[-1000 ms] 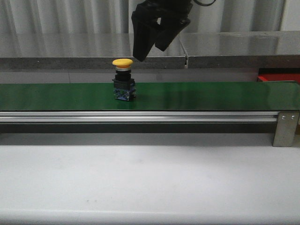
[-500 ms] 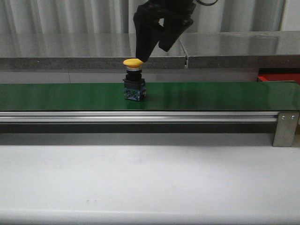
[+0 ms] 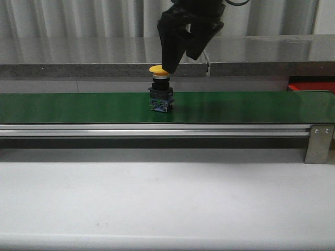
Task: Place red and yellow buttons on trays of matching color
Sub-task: 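Move the right gripper down over the yellow button on the belt, then grasp the yellow button with the right gripper and lift it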
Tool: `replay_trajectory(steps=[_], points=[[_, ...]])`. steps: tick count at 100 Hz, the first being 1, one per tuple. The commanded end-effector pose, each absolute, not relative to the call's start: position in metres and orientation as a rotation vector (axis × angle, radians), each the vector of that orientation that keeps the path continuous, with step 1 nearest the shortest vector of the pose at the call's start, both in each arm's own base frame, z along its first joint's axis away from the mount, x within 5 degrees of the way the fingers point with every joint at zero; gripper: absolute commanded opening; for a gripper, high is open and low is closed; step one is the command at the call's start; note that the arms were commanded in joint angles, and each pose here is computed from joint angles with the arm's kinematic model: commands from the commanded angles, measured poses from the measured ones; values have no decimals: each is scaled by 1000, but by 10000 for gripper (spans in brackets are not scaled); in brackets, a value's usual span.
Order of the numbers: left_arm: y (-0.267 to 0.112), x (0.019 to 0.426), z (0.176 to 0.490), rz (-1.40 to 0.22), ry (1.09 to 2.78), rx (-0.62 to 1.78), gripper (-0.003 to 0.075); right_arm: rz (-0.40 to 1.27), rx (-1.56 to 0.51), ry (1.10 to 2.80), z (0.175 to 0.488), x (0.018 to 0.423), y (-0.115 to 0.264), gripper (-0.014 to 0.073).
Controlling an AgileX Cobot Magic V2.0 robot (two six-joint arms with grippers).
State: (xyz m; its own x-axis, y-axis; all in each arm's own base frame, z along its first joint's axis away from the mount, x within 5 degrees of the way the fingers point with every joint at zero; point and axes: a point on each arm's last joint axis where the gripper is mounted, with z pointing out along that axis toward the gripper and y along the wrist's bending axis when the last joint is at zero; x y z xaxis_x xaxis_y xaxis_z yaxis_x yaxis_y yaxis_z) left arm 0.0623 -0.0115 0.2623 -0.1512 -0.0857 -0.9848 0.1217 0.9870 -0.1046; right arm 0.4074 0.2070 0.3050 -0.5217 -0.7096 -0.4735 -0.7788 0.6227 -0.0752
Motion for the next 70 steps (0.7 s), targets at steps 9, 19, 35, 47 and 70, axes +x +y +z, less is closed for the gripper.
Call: replay_trajectory(steps=[9,19,35,47,70], points=[[-10,63,278,-186,1616,5,-20,164,-1134,2283,343,399,200,605],[-10,63,278,-186,1616,5,-20,162,-1134,2283,343,399,200,605],[-10,63,278,-186,1616,5,-20,162,-1142,2294,343,398,200,605],[-10,63,278,-186,1616,5,-20,163,-1152,2310,342,397,199,605],[-10,63,278,-186,1616,5,-20,159,-1155,2342,340,397,193,605]])
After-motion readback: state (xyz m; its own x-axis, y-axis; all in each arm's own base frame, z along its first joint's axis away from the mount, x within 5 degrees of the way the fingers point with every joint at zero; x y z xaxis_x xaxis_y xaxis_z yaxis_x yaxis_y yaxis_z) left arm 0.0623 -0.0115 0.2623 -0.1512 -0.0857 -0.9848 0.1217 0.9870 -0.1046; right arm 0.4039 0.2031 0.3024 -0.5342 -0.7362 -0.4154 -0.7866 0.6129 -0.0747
